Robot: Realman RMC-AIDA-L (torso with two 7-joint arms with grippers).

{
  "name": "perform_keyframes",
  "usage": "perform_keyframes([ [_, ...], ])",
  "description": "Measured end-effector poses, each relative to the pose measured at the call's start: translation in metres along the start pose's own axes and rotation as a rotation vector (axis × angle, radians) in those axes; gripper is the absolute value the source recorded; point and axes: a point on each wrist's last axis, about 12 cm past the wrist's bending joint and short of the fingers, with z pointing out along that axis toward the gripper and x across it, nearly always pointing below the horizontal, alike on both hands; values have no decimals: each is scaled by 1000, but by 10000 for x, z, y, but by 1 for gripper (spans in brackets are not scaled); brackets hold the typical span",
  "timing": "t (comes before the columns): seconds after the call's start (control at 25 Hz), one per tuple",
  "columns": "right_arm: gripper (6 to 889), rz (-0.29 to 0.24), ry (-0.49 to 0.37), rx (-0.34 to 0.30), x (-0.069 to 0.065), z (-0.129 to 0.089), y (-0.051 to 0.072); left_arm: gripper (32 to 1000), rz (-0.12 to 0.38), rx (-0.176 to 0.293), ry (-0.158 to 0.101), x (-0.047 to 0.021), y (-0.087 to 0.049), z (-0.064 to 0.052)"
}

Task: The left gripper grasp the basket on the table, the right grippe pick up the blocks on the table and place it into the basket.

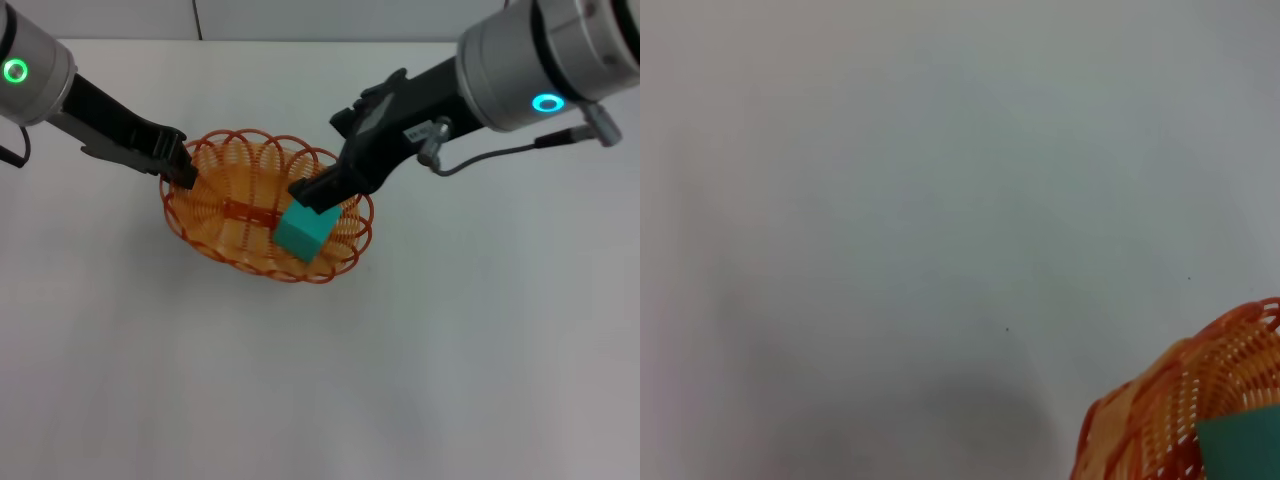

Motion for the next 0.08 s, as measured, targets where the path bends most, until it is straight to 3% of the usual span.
perform_keyframes([
  [0.08,881,10,-6,7,27,-36,3,86,-4,3,2,8,14,6],
])
